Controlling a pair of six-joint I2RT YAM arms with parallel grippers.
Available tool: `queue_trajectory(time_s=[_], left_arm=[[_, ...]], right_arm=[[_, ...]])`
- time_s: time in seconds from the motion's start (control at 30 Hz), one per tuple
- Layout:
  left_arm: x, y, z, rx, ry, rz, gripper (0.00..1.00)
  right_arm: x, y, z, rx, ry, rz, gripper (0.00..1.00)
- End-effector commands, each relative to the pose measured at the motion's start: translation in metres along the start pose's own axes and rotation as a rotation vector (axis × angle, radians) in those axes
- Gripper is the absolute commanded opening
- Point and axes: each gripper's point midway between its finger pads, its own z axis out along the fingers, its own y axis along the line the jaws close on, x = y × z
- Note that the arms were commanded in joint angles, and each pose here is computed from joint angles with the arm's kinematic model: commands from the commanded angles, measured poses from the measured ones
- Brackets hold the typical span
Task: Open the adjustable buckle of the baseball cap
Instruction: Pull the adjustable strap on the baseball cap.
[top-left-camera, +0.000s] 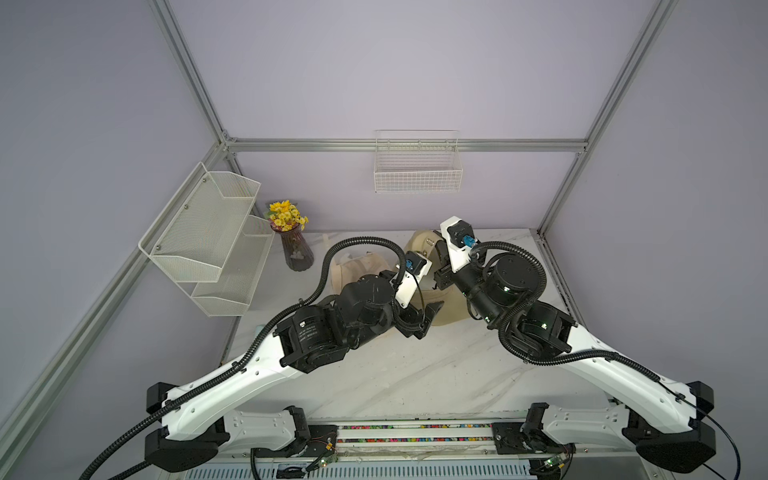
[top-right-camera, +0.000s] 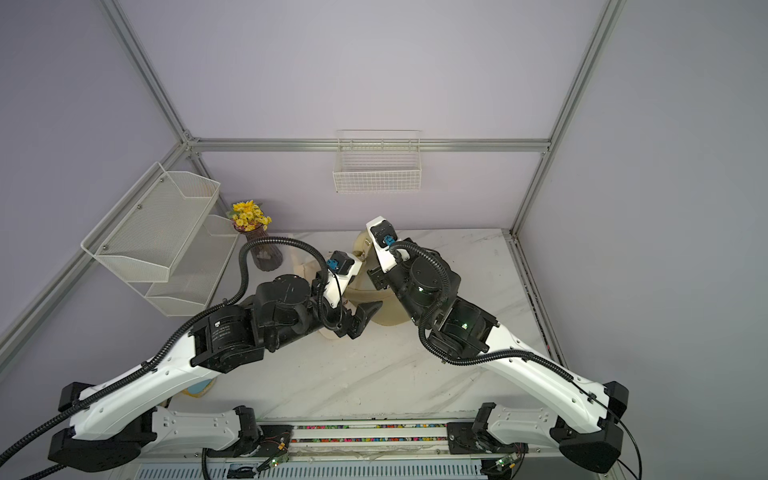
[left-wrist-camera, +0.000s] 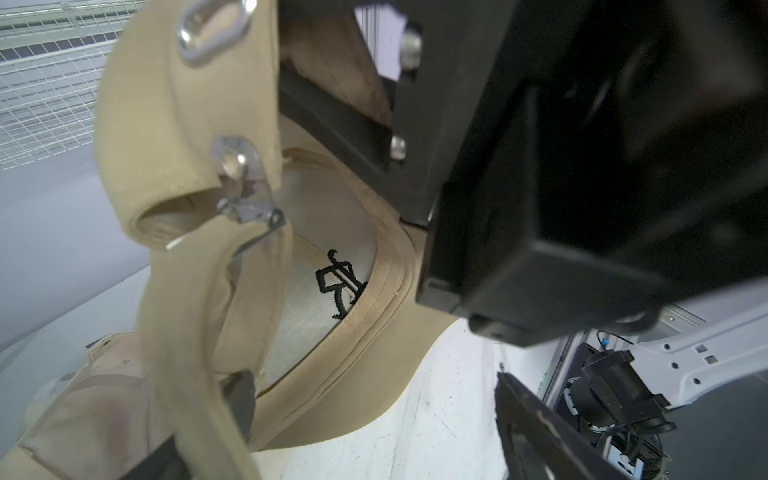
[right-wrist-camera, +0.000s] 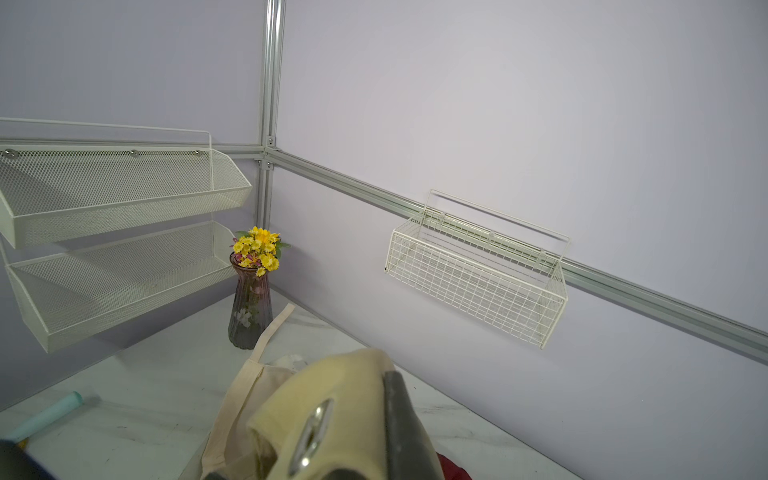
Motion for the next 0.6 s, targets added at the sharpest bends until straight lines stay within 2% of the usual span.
queue_trajectory(time_s=[0.0,0.27,0.57], left_arm=[[-0.017,0.013,-0.006,-0.129,-0.103,0.043,0.89],[-0.020,0.013,-0.016,-0.336,-0.221,0.152,0.86],[-0.039,0.017,-0.050,-0.372,-0.389,0.140,0.82]], right_arm=[[-0.027,-0.009,-0.010,-0.005,-0.048,0.075,0.00],[-0.043,-0.022,-0.003,0.066,-0.023,0.134,0.00],[-0.045,-0.025,0.003,0.094,0.002,0.125,0.00]])
